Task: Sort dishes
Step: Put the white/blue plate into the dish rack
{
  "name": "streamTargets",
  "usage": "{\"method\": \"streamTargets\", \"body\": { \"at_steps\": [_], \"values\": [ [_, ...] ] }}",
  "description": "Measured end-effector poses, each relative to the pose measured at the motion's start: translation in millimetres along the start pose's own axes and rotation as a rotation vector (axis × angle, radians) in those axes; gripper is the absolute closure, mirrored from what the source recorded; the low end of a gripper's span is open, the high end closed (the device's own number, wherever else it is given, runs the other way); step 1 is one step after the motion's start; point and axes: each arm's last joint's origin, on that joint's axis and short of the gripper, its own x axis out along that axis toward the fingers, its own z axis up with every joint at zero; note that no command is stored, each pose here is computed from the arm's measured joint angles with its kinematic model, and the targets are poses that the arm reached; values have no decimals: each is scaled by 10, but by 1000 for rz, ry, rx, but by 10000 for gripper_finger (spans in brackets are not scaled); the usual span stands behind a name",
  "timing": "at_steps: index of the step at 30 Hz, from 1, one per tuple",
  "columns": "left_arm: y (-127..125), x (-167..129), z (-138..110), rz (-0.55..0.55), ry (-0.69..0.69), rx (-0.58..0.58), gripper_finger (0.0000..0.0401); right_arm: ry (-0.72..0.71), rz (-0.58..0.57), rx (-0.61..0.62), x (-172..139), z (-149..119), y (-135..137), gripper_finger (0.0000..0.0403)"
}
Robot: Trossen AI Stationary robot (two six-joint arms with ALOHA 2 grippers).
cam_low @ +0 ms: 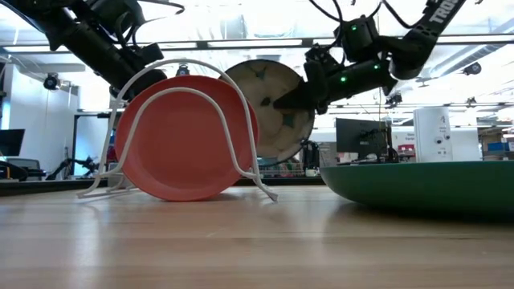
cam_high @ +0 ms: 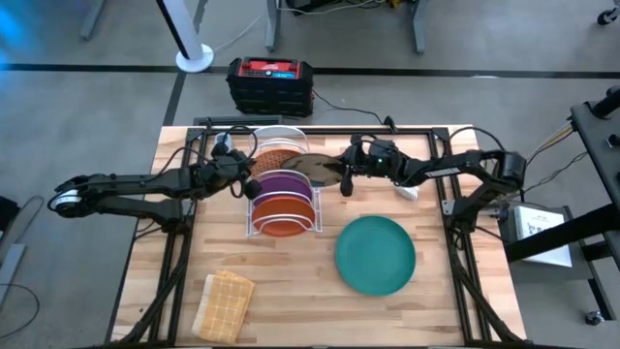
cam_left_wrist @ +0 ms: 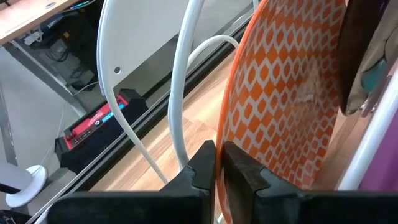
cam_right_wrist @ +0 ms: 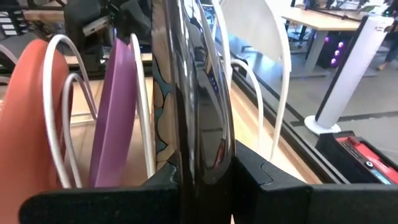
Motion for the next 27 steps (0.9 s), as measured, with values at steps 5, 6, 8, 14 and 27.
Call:
{"method": "streamTargets", "body": {
  "at_steps": [5,6,8,14,27],
  "values": [
    [0,0,0,0,0,0,391,15,8,1,129,-14,-7,359],
    [0,0,0,0,0,0,391,21,9,2,151,-24,-9,359],
    [0,0,0,1,0,0,391,20,9,0,193,-17,-15,359],
    [1,0,0,2,0,-1,391,22,13,-6,267,1,-22,359],
    [1,0,0,1,0,0,391,9,19,-12,336,116,-14,359]
  ]
}}
